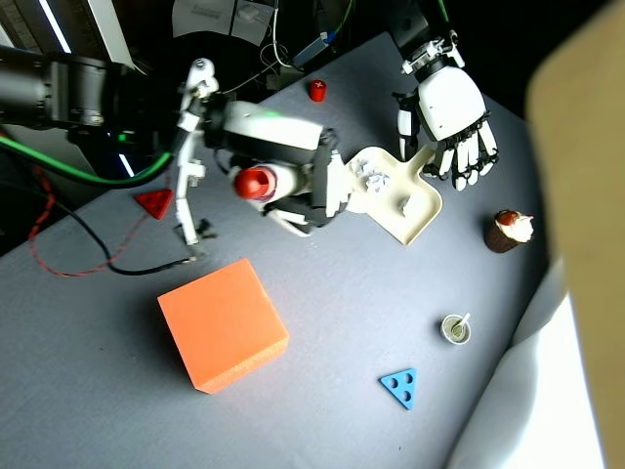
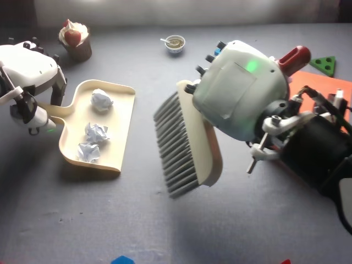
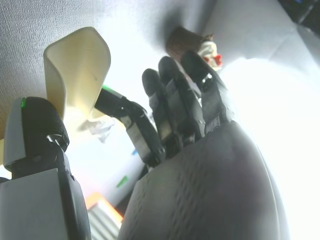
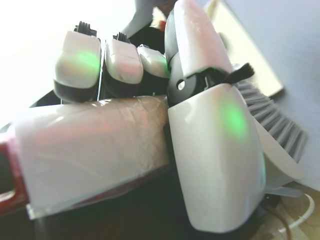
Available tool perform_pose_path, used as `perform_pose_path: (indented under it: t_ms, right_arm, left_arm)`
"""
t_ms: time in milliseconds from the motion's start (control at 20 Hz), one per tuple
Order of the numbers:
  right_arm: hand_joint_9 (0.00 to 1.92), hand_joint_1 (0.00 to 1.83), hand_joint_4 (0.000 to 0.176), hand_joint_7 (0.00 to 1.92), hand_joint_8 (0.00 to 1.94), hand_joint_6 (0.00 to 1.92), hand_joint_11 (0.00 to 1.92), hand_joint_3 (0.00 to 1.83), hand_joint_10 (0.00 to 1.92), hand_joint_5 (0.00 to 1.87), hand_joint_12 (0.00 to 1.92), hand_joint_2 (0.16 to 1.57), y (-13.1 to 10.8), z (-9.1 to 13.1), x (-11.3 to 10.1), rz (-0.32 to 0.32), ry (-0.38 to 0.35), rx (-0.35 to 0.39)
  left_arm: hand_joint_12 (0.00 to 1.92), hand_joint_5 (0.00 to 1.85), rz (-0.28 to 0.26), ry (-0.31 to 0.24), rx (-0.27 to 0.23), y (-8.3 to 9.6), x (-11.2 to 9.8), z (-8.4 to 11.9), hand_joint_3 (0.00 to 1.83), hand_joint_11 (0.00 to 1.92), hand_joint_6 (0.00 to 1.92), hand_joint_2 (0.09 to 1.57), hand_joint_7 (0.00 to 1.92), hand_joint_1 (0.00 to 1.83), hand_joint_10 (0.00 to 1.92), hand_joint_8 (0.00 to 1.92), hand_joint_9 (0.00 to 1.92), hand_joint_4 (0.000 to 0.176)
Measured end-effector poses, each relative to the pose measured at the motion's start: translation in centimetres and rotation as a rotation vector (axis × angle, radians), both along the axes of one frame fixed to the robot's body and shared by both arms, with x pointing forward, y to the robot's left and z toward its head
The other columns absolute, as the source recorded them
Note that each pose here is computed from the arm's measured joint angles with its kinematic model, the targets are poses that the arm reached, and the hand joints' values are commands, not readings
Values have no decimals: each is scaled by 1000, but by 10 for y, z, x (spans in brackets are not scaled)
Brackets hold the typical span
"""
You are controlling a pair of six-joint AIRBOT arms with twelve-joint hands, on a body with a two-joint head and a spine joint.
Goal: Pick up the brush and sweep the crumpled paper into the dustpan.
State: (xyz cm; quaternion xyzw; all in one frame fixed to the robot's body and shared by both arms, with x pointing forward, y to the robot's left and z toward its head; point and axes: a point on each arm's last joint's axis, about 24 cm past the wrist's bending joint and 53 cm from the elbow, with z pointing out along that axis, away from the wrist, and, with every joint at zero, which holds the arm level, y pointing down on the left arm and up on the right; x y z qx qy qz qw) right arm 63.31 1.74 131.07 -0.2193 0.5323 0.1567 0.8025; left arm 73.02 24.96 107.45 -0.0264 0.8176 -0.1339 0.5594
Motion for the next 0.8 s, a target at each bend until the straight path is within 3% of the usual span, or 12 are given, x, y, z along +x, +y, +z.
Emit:
perform_pose_path:
  t_ms: [250, 300, 350, 400, 500, 550, 650, 700, 750, 800]
  right_arm:
    - [1312, 1356, 0, 1074, 1941, 1921, 1405, 1, 1921, 861, 1921, 1155, -7, -1, 2, -40, -38, -49]
    - [1317, 1363, 0, 1065, 1941, 1764, 1399, 0, 1921, 840, 1921, 1155, -7, -3, 2, -38, -37, -58]
    - [1325, 1345, 0, 1078, 1941, 1521, 1389, 0, 1921, 873, 1921, 1154, -7, -6, 2, -43, -41, -73]
    - [1328, 1351, 0, 1086, 1941, 1841, 1400, 2, 1921, 853, 1921, 1159, -6, -10, 1, -46, -42, -90]
    - [1318, 1349, 0, 1073, 1941, 1918, 1389, 0, 1921, 881, 1921, 1159, -5, -19, 3, -69, -44, -141]
    - [1317, 1355, 0, 1055, 1941, 1474, 1414, 0, 1921, 830, 1921, 1154, -5, -26, 5, -79, -20, -157]
    - [1310, 1352, 0, 1052, 1941, 1463, 1392, 0, 1921, 855, 1921, 1147, -6, -36, 9, -98, 17, -181]
    - [1307, 1348, 0, 1039, 1941, 1838, 1399, 1, 1921, 842, 1921, 1142, -7, -40, 11, -107, 38, -186]
    - [1307, 1348, 0, 1039, 1941, 1838, 1399, 1, 1921, 842, 1921, 1142, -8, -43, 12, -113, 38, -199]
    - [1284, 1185, 0, 1000, 1941, 1300, 1395, 0, 1921, 881, 1921, 1158, -8, -47, 10, -119, 40, -216]
  left_arm:
    - [765, 992, 2, -3, 0, 0, 0, 1, 2, 0, 956, 1111, 490, 1106, 1, 3, 402, 0]
    - [765, 957, 2, -3, 0, 0, 0, 1, 2, 0, 1011, 1123, 485, 1052, 2, 1, 408, 65]
    - [736, 819, 2, -3, 0, 0, 0, 1, 0, 45, 382, 1080, 480, 986, 10, 12, 405, 53]
    - [702, 696, 2, -4, 0, 1, 0, 1, 0, 68, 107, 1028, 427, 968, 6, 7, 371, 88]
    - [653, 551, 3, -5, 0, 1, 1, 1, 0, 88, 3, 972, 391, 944, 0, 0, 363, 112]
    - [586, 304, 3, -8, -1, 0, 1, 2, 0, 110, 0, 864, 346, 944, 4, 0, 346, 136]
    - [580, 246, 4, -8, 0, 1, 0, 2, 0, 107, 0, 848, 335, 943, 4, 0, 346, 139]
    - [570, 234, 5, -9, 0, 1, 1, 2, 0, 92, 1, 847, 297, 925, 0, 0, 328, 139]
    - [570, 234, 5, -10, 0, 1, 1, 2, 0, 92, 1, 847, 297, 925, 0, 0, 328, 139]
    - [568, 239, 5, -10, 0, 1, 1, 2, 0, 86, 3, 853, 323, 922, 3, 11, 335, 137]
